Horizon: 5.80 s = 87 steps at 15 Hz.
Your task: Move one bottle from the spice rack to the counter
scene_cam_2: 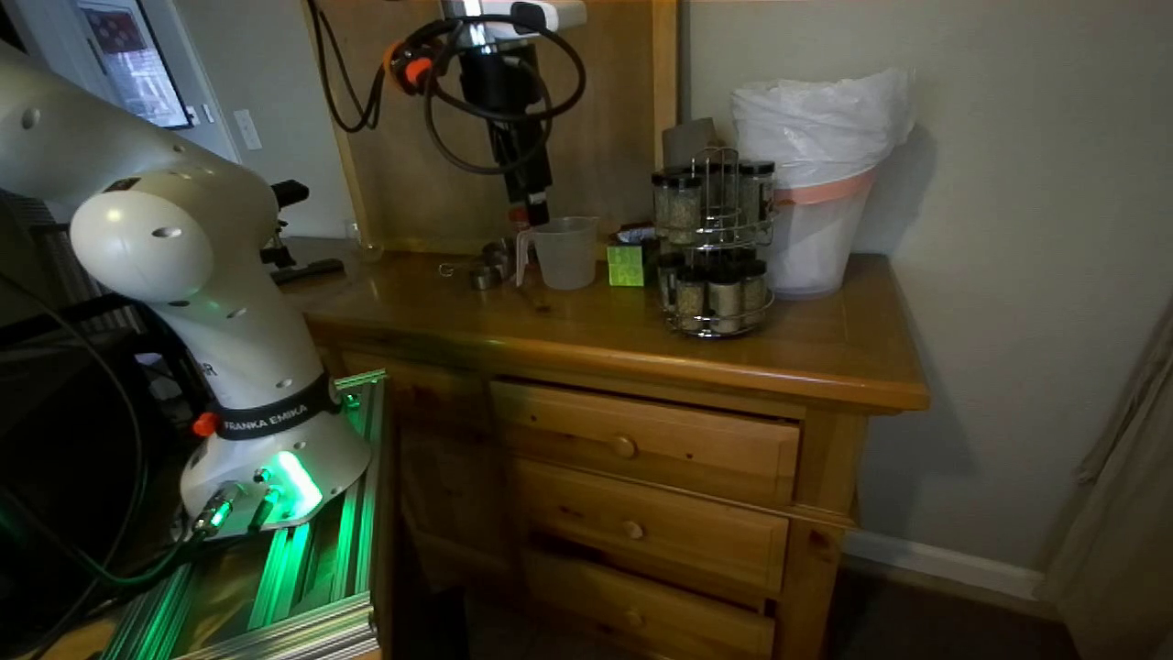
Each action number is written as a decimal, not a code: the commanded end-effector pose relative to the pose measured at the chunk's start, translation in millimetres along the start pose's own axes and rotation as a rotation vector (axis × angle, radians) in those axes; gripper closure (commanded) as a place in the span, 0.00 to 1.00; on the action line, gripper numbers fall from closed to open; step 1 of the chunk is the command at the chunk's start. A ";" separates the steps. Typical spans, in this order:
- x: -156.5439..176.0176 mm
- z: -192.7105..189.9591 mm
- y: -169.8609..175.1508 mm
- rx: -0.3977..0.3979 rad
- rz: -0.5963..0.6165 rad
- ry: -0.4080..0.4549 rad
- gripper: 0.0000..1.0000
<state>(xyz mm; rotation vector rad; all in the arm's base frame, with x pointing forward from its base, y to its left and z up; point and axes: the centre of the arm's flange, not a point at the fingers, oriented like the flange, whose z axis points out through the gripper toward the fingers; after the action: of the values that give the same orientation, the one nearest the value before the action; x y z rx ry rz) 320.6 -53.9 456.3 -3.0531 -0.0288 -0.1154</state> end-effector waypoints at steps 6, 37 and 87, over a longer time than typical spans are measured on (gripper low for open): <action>0.0 0.0 0.0 0.000 0.000 0.000 0.00; 21.7 -95.3 110.6 0.168 -0.419 0.259 0.00; 156.0 27.0 40.5 0.156 -0.815 0.258 0.00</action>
<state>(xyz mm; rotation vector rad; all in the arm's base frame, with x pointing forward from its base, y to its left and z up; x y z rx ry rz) 467.5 -85.2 447.8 -2.6733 -1.1349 -0.4882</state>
